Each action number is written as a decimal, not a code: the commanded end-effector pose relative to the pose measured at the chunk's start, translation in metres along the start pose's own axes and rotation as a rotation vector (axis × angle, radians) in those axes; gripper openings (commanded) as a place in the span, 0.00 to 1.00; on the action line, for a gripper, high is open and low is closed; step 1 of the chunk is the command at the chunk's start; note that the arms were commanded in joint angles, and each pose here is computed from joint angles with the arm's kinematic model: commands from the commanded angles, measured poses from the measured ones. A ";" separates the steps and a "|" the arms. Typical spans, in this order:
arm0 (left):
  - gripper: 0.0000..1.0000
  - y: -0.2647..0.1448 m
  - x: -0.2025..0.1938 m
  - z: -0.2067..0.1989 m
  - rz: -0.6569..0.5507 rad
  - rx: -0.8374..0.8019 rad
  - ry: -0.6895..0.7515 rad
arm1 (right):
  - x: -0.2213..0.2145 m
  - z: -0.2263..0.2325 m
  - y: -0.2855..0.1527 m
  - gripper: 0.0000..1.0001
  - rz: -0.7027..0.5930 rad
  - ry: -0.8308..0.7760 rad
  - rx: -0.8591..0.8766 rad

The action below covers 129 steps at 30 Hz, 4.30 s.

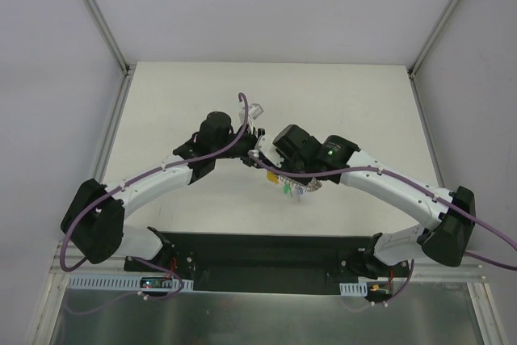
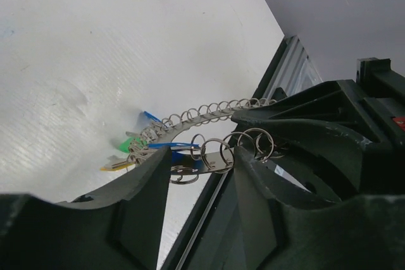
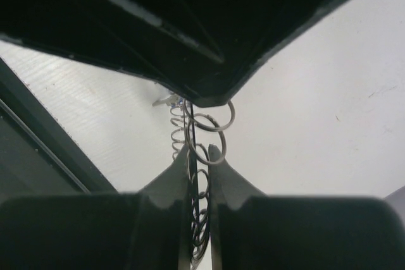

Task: Put the keys on the keyring

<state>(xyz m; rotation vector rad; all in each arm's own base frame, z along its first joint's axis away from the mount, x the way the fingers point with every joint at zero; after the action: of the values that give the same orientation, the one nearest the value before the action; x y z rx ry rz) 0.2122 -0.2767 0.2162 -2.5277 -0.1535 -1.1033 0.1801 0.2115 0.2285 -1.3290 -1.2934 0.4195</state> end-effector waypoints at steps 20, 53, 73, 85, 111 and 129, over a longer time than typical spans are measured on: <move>0.03 -0.006 0.016 -0.031 -0.047 0.028 0.072 | 0.011 -0.010 -0.006 0.01 -0.091 0.075 -0.087; 0.00 0.007 0.027 -0.019 -0.147 0.089 0.125 | 0.027 0.004 0.002 0.01 -0.176 0.117 -0.092; 0.00 -0.022 0.040 -0.027 -0.188 0.094 0.558 | 0.021 -0.008 -0.038 0.53 -0.421 0.346 0.106; 0.00 -0.039 0.046 -0.049 -0.188 -0.024 0.755 | 0.023 -0.046 -0.050 0.42 -0.697 0.301 0.460; 0.00 -0.055 0.070 -0.094 -0.201 -0.186 0.792 | 0.053 -0.043 -0.053 0.31 -0.843 0.144 0.715; 0.19 -0.066 0.064 -0.087 -0.206 -0.108 0.793 | 0.055 -0.034 -0.069 0.01 -0.782 0.092 0.718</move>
<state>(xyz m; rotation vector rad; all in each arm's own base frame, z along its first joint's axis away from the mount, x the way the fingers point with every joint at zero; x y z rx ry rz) 0.1818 -0.2584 0.3139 -2.0637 -0.0452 -2.0424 0.2036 0.2207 0.2963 -0.2022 -1.1927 0.1997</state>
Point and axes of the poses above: each gripper's point midway between its finger pads, its own y axis out along the fingers, its own z axis along the line the jaws close on, x = y × z, the point moved 6 cm from there along -y, back along the fingers, and after that the axes turned 7 degrees about y, right-handed, at the moved point
